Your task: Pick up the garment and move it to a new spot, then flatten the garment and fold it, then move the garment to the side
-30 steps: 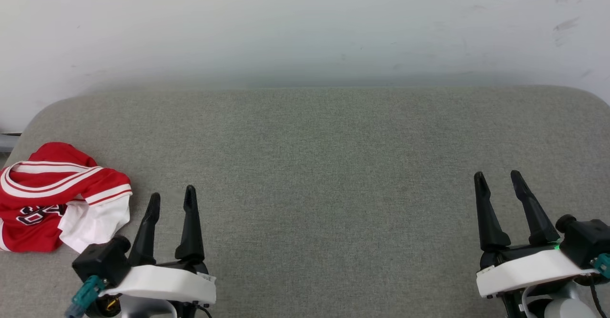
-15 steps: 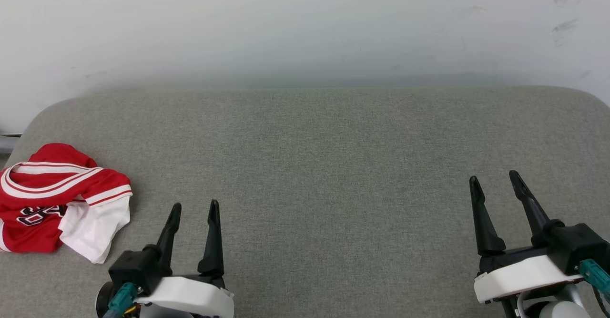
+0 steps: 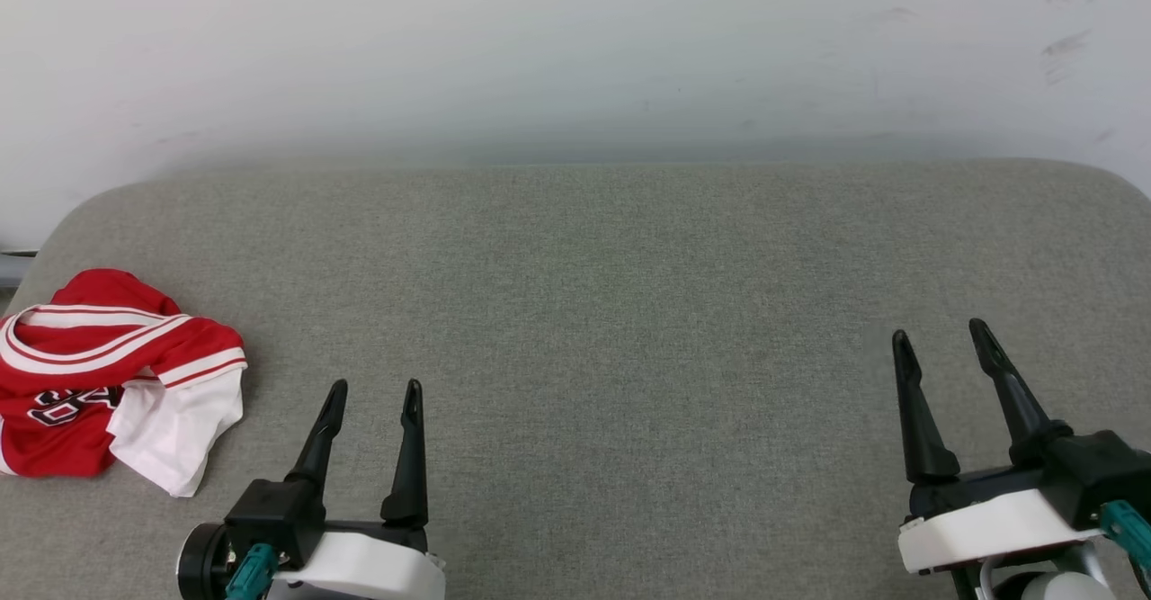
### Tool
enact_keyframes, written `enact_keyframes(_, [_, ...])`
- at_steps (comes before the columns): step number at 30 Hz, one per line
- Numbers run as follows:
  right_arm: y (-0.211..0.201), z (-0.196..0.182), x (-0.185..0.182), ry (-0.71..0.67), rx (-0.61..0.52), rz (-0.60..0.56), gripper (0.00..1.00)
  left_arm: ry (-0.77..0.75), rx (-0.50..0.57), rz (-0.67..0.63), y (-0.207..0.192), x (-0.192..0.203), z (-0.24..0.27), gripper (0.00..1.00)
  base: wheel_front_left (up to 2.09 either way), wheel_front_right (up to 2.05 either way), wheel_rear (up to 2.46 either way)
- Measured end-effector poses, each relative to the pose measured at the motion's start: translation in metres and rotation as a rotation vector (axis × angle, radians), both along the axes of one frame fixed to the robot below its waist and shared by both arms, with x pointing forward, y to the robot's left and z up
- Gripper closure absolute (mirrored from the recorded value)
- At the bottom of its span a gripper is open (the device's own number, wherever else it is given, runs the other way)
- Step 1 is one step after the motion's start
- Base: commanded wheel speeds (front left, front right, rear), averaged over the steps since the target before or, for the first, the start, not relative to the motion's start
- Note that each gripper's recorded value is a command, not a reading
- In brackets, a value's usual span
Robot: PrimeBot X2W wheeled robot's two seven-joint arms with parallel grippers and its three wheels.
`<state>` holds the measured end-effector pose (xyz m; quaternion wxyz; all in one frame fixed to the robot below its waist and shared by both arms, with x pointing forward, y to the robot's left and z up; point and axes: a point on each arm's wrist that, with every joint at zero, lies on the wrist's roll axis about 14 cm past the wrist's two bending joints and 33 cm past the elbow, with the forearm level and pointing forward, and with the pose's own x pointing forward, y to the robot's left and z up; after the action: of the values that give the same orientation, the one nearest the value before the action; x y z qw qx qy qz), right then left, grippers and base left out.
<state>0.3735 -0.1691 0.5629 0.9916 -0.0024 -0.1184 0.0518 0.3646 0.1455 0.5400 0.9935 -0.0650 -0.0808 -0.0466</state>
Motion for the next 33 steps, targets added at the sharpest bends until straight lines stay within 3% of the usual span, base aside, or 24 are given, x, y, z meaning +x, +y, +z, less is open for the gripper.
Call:
enact_keyframes(13, [0.008, -0.017, -0.003, 0.042, 0.123, 0.031, 0.00, 0.015, 0.007, -0.019, 0.004, -0.002, -0.011, 0.00, 0.00, 0.00, 0.00])
enact_keyframes(33, [0.018, -0.017, -0.001, 0.038, 0.094, 0.059, 0.00, 0.020, 0.009, -0.019, 0.005, -0.007, -0.014, 0.00, 0.00, 0.00, 0.00])
